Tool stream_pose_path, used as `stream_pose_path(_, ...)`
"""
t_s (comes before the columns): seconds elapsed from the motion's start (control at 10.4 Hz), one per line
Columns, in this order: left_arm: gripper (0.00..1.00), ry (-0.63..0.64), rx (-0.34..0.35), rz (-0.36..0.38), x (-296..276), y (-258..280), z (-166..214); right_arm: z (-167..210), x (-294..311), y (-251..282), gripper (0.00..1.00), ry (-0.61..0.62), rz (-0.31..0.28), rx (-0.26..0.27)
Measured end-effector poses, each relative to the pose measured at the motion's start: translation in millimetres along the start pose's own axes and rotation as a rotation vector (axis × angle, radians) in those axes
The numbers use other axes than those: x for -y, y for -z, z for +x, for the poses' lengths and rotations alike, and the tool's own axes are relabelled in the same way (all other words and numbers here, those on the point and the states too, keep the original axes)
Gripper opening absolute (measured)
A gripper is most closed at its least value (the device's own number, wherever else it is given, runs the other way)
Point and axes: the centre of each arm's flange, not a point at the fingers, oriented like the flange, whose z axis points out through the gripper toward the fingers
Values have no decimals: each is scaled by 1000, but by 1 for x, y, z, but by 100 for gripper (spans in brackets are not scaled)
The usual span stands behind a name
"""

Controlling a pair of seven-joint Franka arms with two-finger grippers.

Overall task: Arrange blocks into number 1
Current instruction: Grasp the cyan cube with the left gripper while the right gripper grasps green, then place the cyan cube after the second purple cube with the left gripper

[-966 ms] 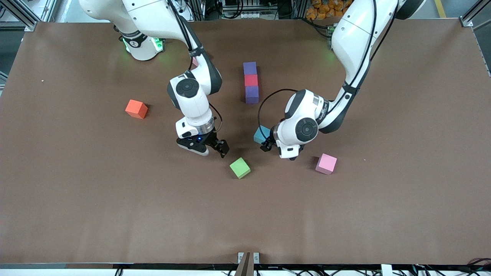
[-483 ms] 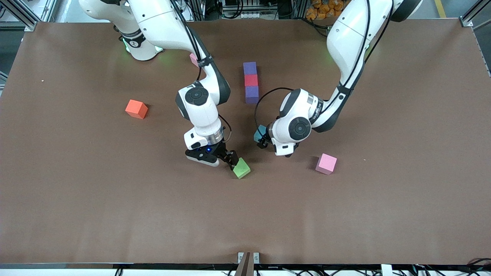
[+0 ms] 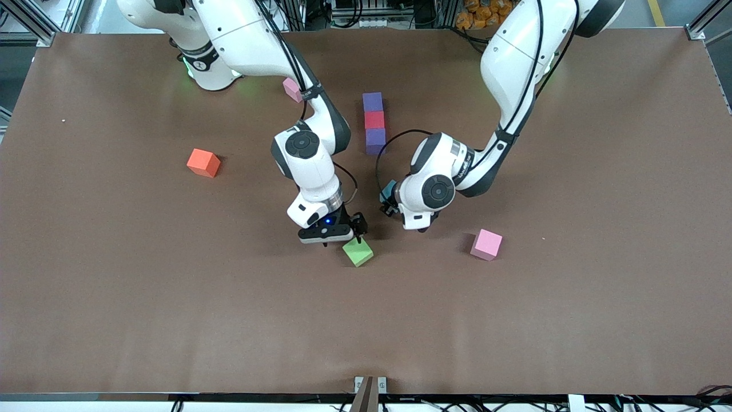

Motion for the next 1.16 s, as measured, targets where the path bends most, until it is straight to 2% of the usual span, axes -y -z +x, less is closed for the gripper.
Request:
stream_pose_path(0.1, 59, -16, 10, 4, 0, -3, -11, -4, 1, -5, 100, 17, 1, 10)
stream_pose_path(0.29, 59, -74, 27, 14, 1, -8, -44, -5, -5, -13, 100, 16, -8, 16)
stream_pose_path(0.58, 59, -146, 32, 48, 7, -17, -78, 9, -25, -14, 100, -97, 25, 12)
stream_pose_path(0.87, 58, -335, -32, 138, 19, -26, -90, 12, -29, -14, 100, -160, 48, 20)
stream_pose_path(1.16, 58, -566, -60, 158, 22, -14, -89, 11, -27, -14, 100, -168, 55, 24)
